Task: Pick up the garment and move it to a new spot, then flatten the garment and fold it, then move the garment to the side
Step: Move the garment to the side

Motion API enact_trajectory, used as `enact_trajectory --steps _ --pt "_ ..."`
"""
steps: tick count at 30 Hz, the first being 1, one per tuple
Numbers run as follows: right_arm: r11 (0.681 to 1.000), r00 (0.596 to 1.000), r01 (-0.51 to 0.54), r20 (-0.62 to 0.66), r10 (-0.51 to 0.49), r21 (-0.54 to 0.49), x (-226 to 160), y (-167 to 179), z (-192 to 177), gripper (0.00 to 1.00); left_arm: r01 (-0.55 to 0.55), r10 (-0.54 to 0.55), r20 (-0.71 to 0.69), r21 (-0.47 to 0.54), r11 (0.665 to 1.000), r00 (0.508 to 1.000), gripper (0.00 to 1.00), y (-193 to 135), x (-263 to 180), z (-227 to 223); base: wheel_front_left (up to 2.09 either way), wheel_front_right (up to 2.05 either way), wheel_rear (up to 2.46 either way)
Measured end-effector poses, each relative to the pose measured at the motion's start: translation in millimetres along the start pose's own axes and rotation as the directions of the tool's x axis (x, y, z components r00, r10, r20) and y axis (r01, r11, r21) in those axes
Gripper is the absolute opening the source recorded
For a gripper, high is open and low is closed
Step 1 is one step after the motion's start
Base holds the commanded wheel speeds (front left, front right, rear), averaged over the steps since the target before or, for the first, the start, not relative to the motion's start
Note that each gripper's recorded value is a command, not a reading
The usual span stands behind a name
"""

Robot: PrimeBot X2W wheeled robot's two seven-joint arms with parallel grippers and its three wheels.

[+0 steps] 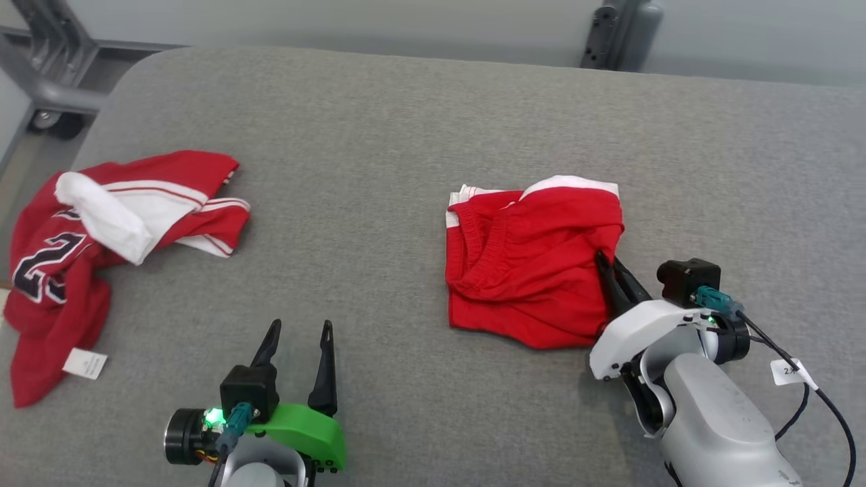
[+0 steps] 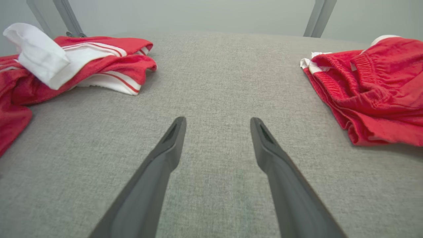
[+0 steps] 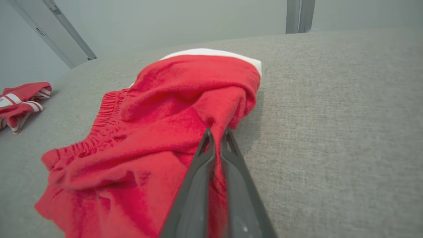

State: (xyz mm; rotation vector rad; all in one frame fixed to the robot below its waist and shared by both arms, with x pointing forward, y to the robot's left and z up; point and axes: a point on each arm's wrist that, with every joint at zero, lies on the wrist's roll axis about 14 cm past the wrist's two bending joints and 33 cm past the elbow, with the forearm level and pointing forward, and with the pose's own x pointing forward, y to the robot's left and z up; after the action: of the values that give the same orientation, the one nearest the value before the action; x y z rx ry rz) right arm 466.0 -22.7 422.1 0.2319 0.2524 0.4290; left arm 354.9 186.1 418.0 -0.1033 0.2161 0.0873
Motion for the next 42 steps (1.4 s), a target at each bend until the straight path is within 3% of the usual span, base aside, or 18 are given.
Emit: enact_trajectory --steps 6,12,25,31,37,42 --pt "0.992 0.991 0.127 0.037 -0.127 0.004 -31.1 -45.4 11.9 0.00 0.152 -0.153 0.019 0.024 0.988 0.988 1.00 -49.0 25.1 8.1 0.00 0.00 0.00" --pt "0.964 0.961 0.263 0.078 -0.265 0.035 -71.3 -89.9 23.3 0.00 0.325 -0.327 0.021 0.047 0.944 0.945 1.00 -110.1 44.3 10.7 0.00 0.00 0.00" --pt "0.851 0.842 0.518 0.121 -0.526 0.090 -172.3 -160.4 30.7 0.00 0.653 -0.653 -0.023 0.069 0.755 0.757 1.00 -244.0 47.0 -4.2 0.00 0.00 0.00" --pt "0.794 0.789 0.605 0.094 -0.608 0.058 -202.3 -183.9 23.2 0.00 0.730 -0.729 -0.043 0.067 0.680 0.683 1.00 -279.7 44.0 -14.3 0.00 0.00 0.00" --pt "0.764 0.765 0.643 0.083 -0.638 -0.056 -209.7 -215.3 33.7 0.00 0.732 -0.730 -0.060 0.061 0.678 0.681 1.00 -279.2 50.4 -24.2 0.00 0.00 0.00" --pt "0.737 0.755 0.654 0.084 -0.651 -0.171 -204.4 -248.4 53.4 0.00 0.688 -0.685 -0.064 0.070 0.723 0.726 1.00 -256.1 63.0 -26.8 0.00 0.00 0.00"
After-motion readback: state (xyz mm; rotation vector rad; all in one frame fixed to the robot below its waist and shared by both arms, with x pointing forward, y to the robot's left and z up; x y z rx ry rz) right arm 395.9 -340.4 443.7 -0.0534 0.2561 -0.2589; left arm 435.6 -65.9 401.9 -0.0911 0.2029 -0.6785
